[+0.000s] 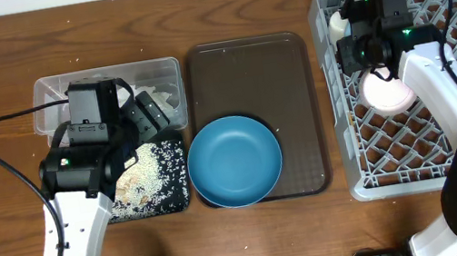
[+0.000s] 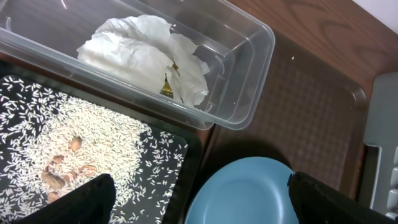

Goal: Sort waste into correct bins and load items into the dishwasher rack

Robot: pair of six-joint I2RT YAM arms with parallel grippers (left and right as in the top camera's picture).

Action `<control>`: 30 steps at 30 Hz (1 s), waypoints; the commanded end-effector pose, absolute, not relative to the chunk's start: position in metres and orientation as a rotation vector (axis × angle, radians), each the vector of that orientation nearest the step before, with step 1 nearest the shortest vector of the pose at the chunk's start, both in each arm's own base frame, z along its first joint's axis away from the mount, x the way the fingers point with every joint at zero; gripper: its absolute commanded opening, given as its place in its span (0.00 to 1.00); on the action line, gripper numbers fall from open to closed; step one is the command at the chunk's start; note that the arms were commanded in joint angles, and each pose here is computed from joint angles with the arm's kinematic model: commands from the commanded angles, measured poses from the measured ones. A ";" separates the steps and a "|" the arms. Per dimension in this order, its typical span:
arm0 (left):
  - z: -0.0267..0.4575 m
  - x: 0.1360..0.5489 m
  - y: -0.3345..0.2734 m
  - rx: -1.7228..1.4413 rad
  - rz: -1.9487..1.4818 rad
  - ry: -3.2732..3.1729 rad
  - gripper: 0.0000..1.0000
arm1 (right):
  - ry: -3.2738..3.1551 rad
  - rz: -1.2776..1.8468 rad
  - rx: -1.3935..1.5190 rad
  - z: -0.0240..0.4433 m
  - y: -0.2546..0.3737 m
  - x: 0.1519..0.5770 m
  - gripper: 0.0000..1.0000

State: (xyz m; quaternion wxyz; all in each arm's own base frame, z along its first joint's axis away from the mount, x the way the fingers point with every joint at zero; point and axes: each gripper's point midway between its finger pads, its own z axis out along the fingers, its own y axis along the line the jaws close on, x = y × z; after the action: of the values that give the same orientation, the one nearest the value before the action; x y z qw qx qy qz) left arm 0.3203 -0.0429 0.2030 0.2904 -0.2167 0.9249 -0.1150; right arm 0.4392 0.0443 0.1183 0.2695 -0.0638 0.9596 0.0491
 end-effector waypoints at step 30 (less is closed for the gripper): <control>0.214 0.323 -0.039 -0.580 -0.292 2.433 0.91 | 1.763 0.917 -0.228 0.271 0.007 0.509 0.01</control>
State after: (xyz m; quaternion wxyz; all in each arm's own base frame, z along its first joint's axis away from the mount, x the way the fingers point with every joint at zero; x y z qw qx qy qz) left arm 0.3205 -0.0429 0.2032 0.2910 -0.2167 0.9247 -0.1150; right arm 0.5135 -0.0003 0.2933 0.5875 -0.0886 0.7520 0.2854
